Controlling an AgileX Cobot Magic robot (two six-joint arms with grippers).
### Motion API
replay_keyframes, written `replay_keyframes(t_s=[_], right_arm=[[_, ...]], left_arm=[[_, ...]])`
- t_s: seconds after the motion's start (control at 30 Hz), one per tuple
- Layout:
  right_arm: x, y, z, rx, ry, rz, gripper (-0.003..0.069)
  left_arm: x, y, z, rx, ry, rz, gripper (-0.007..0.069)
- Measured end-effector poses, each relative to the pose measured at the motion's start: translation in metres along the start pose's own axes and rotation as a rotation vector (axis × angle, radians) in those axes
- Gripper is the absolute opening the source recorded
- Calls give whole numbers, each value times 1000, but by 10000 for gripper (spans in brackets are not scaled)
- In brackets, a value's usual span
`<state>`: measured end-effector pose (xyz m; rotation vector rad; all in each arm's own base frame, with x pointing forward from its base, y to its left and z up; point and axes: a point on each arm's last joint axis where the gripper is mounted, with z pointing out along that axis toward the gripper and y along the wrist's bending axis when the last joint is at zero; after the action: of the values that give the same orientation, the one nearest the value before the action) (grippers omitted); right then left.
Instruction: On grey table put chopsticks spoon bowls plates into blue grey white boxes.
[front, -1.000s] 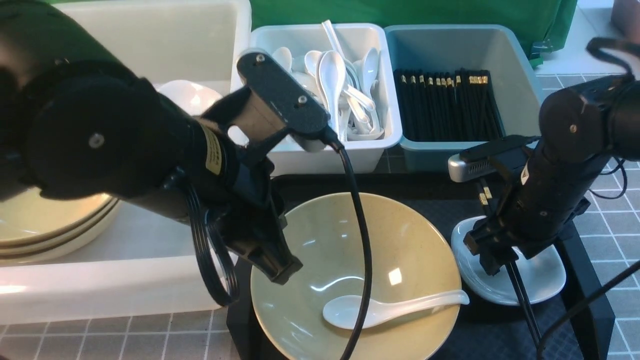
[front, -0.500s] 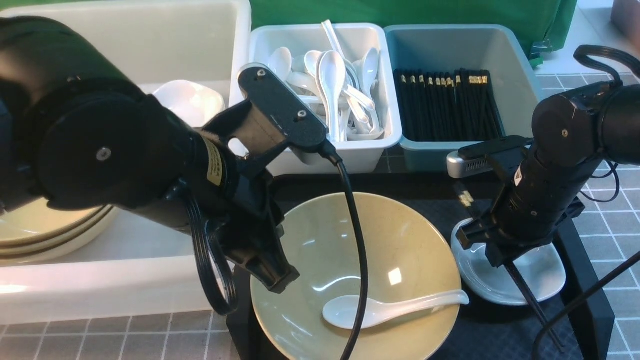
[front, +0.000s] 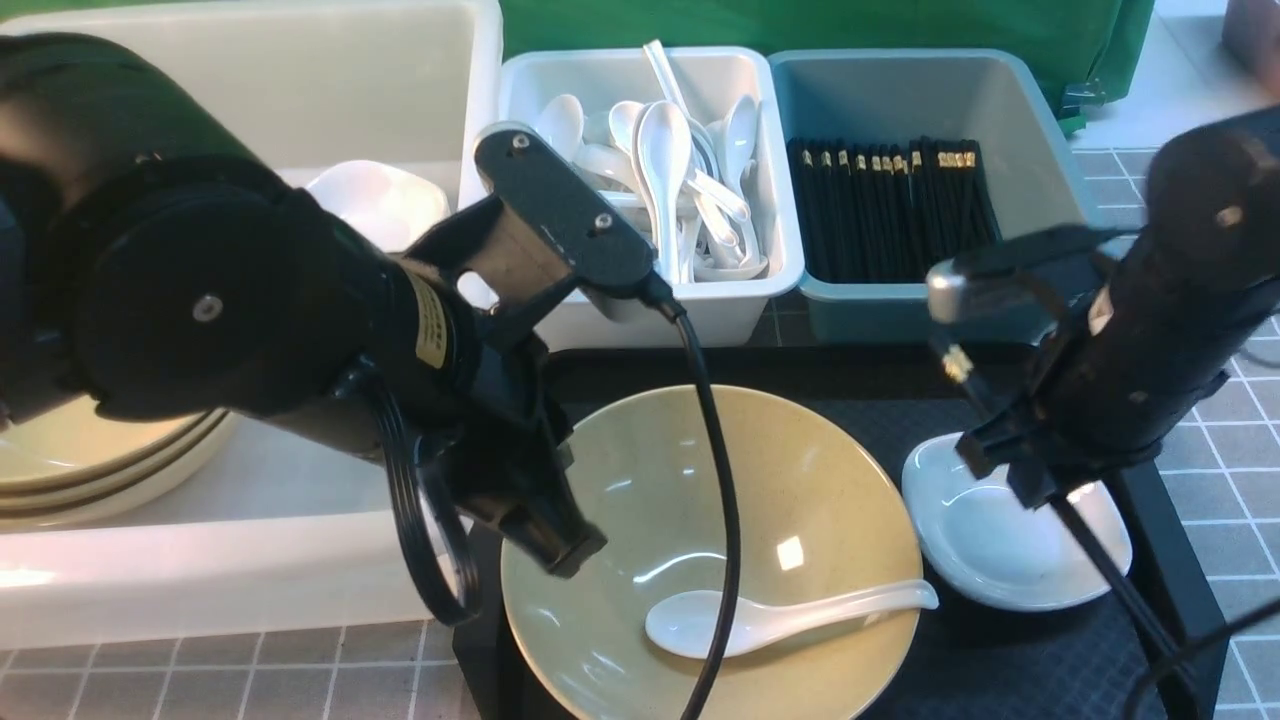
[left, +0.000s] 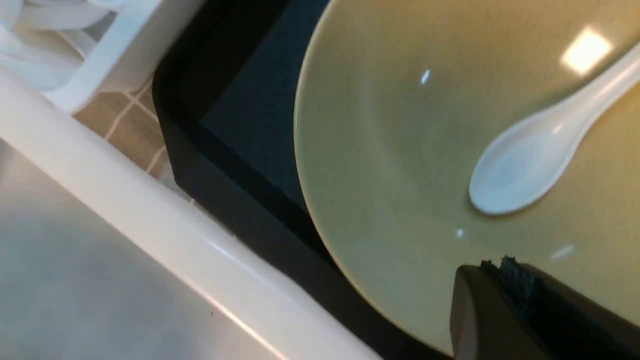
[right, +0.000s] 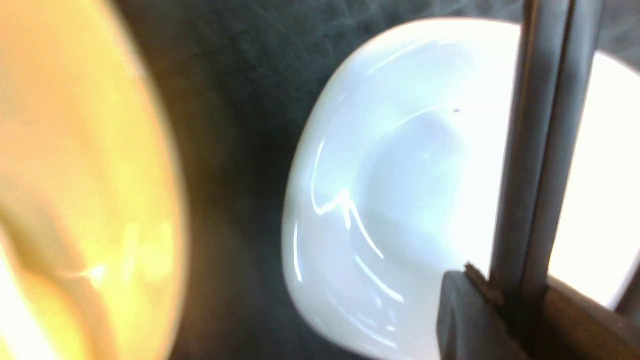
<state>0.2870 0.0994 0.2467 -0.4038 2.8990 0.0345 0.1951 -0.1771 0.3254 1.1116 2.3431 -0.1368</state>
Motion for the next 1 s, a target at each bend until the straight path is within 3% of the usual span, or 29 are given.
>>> replay_keyframes(t_s=[0.2, 0.5, 0.83, 1.0], right_arm=[[-11, 0, -41, -4, -110, -37, 157], [-65, -6, -97, -2, -340, -17, 157], [-139, -47, -105, 31, -506, 99, 157], [-172, -60, -88, 34, -579, 133, 157]], left_arm=[[-19, 6, 1, -12, -139, -70, -11], [-76, 56, 2, -88, -256, -144, -11], [-109, 68, -9, -124, -454, -142, -11], [-109, 68, -8, -116, -446, -145, -11]])
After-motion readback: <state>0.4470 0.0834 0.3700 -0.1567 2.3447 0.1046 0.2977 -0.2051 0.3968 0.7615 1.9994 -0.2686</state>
